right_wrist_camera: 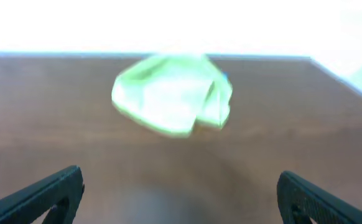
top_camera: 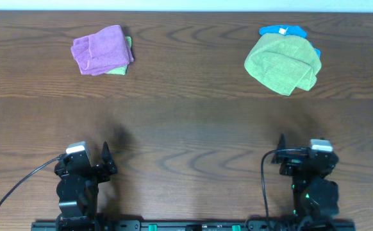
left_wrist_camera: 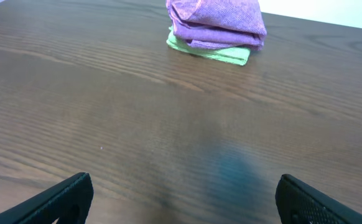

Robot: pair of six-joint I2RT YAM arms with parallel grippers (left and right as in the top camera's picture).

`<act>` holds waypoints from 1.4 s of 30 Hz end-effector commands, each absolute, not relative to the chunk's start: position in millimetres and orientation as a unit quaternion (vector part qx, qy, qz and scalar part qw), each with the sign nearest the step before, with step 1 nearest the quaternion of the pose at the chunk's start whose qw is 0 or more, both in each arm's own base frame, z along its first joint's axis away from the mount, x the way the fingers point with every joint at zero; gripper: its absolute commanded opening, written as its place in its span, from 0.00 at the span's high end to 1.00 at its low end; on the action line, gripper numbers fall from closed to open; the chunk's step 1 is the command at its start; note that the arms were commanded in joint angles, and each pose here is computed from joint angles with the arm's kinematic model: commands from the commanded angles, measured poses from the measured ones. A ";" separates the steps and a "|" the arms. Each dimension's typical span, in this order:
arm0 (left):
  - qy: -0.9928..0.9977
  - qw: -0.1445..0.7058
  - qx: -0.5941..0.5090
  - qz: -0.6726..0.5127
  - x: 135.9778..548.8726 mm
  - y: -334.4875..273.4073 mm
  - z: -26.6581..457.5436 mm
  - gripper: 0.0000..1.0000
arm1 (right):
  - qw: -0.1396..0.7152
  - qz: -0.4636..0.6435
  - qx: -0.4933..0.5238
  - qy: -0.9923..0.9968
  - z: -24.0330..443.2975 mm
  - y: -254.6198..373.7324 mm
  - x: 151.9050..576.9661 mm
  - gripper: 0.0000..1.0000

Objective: Fold the cloth
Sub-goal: 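Reach the right gripper forward to the green cloth atop the blue cloth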

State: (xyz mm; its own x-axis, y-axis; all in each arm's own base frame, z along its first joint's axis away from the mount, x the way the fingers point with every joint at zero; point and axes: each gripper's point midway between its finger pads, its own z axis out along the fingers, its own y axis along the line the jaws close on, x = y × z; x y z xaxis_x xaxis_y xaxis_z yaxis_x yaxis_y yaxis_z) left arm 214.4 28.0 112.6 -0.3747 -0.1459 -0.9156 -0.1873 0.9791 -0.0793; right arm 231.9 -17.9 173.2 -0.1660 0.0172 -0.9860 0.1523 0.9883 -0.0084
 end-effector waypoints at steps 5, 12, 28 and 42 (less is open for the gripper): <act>0.830 0.546 -0.108 0.021 214.3 29.7 105.8 0.05 | 0.700 -0.042 0.083 0.709 209.9 -22.4 234.0 0.01; 0.830 0.546 -0.107 0.021 214.4 29.6 105.8 0.05 | 0.709 0.034 0.093 0.698 216.3 -6.8 236.1 0.01; 0.830 0.546 -0.107 0.021 214.4 29.6 105.8 0.05 | 0.690 0.043 0.085 0.717 213.6 0.3 272.8 0.01; 0.830 0.546 -0.108 0.021 214.3 29.7 105.8 0.05 | 0.485 -0.013 0.039 0.873 184.6 -22.0 447.6 0.01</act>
